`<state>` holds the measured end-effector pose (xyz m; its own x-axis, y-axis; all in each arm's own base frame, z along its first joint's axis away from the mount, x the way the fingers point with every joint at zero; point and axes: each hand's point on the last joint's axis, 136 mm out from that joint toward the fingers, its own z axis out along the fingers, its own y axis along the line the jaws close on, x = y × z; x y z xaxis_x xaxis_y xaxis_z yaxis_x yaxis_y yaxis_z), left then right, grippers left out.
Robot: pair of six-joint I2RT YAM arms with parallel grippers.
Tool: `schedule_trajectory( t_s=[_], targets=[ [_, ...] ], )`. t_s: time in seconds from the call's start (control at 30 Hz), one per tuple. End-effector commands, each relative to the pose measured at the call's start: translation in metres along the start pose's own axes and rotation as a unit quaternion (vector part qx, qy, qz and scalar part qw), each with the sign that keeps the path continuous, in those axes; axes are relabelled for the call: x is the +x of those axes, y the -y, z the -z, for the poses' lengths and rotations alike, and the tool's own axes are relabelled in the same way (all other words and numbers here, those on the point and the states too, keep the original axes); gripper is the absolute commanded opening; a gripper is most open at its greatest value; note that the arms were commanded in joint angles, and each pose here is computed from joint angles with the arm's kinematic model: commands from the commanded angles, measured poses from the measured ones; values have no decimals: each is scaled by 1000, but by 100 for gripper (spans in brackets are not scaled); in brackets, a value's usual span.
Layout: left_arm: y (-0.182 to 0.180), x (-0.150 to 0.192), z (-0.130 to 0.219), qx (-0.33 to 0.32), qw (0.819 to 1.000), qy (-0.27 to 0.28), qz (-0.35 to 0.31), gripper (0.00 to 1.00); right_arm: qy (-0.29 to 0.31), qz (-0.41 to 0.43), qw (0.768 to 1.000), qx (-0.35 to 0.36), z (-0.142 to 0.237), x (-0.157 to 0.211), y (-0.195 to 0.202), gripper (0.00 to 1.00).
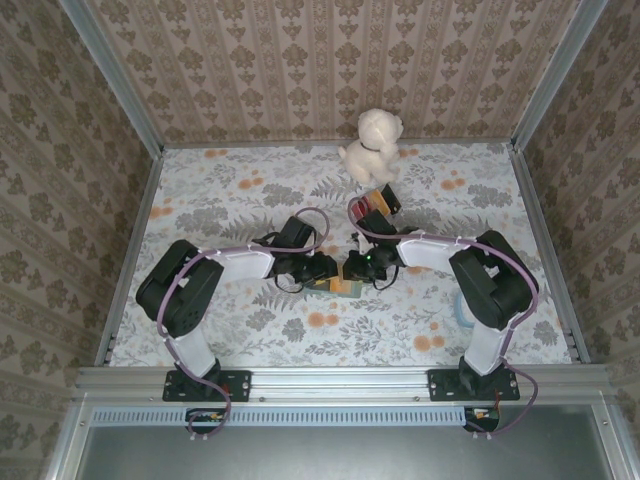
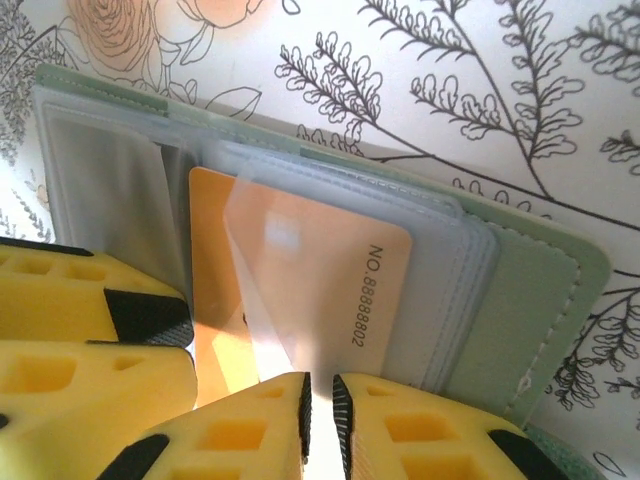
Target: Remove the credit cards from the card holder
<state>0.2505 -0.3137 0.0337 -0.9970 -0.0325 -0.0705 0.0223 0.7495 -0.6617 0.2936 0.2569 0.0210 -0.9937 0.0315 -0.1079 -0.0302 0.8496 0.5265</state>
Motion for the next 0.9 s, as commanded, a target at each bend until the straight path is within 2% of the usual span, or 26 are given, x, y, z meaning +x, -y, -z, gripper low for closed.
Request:
schedule_trajectory(
  t_s=[0.0,0.23,0.4,0.6,0.87],
  targets=[
    [-24,14,-13,-26,999,-32,16,32,-32,-34,999,3,-15,15,16,20],
    [-15,15,-15,12,999,-35,16,32,-41,-46,998,-9,-20,17,18,20],
    [-6,10,-11,45,999,-25,10,28,-42,-50,998,-6,-20,17,21,20],
    [-4,5,-8,66,998,-14,9,17,-43,-52,998,-4,-20,17,22,20],
    [-17,5,-3,34,999,-7,5,0,-37,-49,998,4,-14,15,24,20]
  ],
)
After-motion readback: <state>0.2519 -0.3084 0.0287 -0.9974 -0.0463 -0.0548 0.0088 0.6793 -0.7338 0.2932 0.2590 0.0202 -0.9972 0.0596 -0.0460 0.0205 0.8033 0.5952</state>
